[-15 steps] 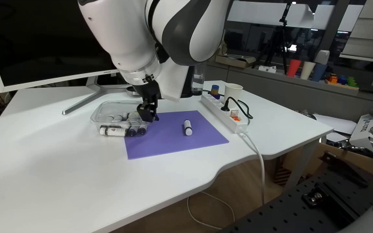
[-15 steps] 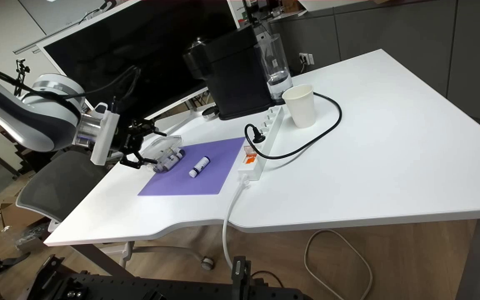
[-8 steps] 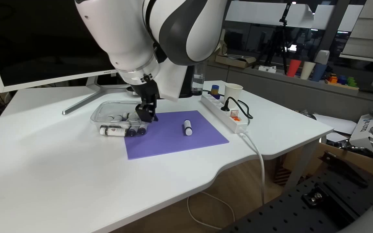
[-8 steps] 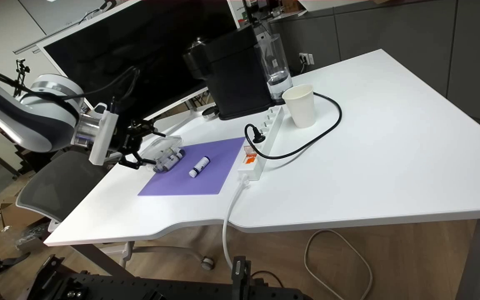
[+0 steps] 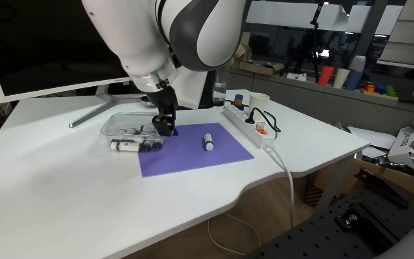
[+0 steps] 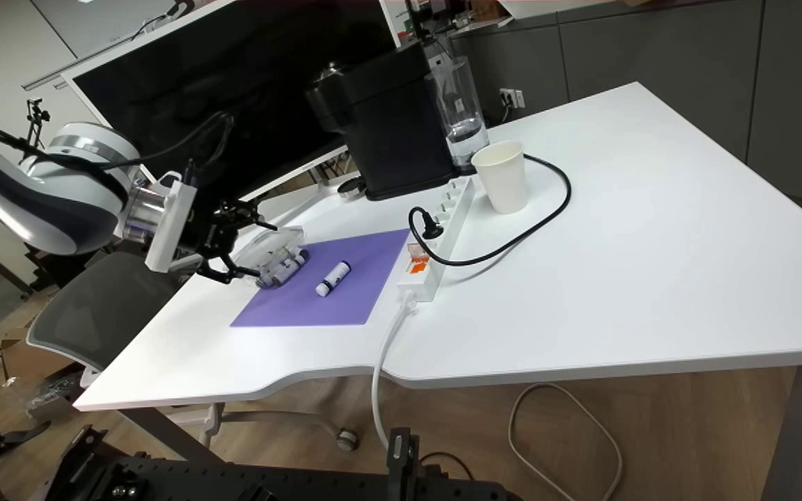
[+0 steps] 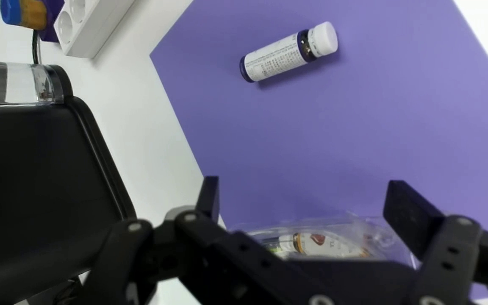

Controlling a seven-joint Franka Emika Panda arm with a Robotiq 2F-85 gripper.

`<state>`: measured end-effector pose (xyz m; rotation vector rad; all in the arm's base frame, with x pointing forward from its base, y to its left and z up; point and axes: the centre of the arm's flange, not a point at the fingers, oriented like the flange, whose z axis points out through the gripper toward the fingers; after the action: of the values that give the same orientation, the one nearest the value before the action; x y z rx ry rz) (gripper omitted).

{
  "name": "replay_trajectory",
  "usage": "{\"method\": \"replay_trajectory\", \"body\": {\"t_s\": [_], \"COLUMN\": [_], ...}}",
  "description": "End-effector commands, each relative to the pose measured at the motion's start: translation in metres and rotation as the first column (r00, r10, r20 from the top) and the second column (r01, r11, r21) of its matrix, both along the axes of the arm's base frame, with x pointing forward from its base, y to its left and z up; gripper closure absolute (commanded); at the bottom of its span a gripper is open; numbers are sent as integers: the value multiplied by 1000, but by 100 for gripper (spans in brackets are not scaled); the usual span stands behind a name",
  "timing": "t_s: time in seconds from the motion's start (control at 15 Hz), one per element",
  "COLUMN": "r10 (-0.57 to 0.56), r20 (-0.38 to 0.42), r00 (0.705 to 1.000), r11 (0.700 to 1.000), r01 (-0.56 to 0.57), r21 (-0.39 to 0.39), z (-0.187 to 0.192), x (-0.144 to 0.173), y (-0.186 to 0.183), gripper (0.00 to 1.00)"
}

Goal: Open the lid of the clear container

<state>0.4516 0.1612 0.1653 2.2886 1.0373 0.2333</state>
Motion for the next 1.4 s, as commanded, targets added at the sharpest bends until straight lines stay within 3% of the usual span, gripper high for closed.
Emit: {"method": "replay_trajectory", "body": {"t_s": [0.0, 0.6, 1.33], "r10": [5, 35, 122], "r20": [-25, -52, -21], "r00": [1000, 998, 992], "r11": [1000, 999, 991], "r01": [-6, -37, -123], "r21": [-26, -34, -44], "z": [7, -4, -12], "x": [4, 0, 7], "y": [-1, -1, 13], "gripper": [0, 0, 0]}}
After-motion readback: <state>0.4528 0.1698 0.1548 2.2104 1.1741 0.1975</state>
